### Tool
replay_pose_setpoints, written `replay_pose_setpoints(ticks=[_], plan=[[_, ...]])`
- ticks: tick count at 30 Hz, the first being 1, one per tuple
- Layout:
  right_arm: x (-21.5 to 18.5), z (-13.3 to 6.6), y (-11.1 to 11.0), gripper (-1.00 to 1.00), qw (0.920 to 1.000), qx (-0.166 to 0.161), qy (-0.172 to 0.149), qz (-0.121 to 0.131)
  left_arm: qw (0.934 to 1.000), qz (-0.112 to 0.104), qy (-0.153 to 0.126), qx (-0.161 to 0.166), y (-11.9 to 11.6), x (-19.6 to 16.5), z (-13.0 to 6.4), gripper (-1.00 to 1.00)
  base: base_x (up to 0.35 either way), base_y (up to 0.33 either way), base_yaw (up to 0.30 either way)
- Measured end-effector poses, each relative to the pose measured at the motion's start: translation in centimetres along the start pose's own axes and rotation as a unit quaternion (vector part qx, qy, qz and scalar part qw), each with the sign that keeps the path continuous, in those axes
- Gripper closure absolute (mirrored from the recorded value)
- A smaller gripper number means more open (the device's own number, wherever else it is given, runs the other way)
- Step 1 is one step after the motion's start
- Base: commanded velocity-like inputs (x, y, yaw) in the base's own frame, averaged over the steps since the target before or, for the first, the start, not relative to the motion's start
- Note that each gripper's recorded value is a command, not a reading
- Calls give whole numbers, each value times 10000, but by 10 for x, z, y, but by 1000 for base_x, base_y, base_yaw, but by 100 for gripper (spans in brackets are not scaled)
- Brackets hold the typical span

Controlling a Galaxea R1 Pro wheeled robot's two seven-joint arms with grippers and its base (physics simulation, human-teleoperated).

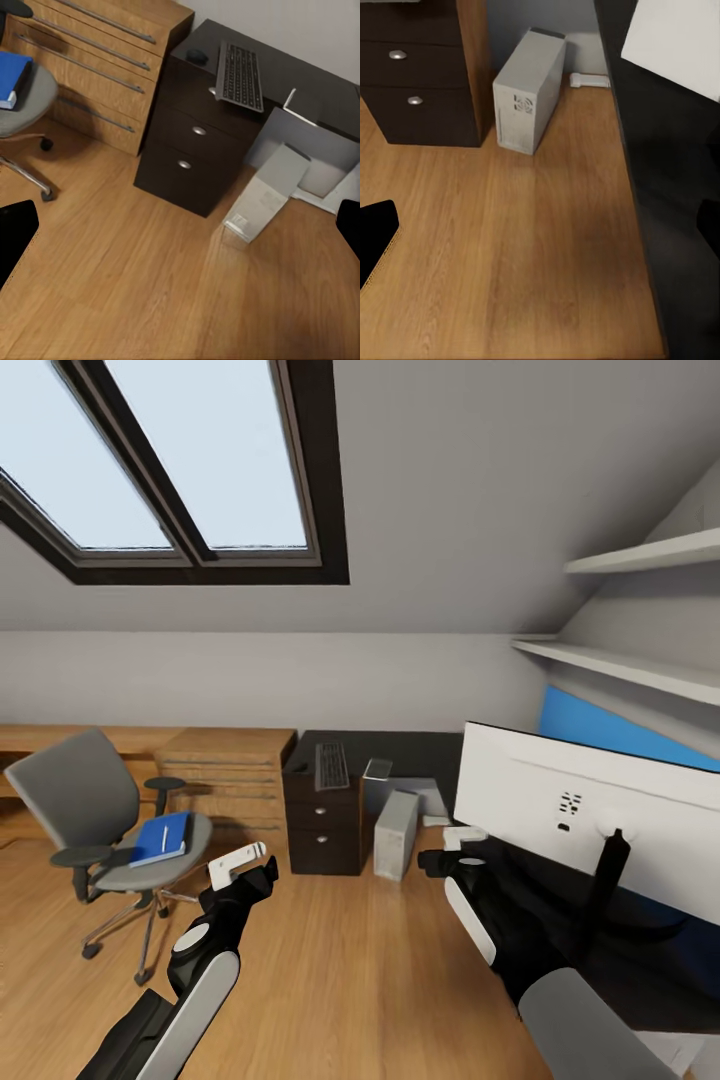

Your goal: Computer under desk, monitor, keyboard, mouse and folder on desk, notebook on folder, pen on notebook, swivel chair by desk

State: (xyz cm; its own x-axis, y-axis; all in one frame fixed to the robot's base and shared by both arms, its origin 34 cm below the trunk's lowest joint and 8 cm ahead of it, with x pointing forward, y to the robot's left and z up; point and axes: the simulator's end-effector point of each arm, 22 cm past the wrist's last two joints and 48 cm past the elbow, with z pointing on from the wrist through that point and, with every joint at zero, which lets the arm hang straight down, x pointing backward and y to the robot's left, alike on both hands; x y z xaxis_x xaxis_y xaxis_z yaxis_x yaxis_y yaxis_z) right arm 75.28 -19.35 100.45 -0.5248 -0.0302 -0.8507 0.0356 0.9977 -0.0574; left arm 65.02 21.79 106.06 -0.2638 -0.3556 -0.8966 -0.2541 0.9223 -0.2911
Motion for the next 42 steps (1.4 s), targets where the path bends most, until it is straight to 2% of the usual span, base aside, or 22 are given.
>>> replay_pose_setpoints(ticks=[14,36,42], plan=[[-1,-1,0,-100,10000,4,-13,1,10000,1,-10,8,-1,-1,-1,-100,293,170,4],[-1,-1,-1,-100,10000,4,-5,3,10000,6,-6,11,-1,-1,-1,-100,320,8,0],[0,-1,-1,-100,10000,5,-1,3,9999,72,27,95,-9,4,-3,-100,321,0,0]])
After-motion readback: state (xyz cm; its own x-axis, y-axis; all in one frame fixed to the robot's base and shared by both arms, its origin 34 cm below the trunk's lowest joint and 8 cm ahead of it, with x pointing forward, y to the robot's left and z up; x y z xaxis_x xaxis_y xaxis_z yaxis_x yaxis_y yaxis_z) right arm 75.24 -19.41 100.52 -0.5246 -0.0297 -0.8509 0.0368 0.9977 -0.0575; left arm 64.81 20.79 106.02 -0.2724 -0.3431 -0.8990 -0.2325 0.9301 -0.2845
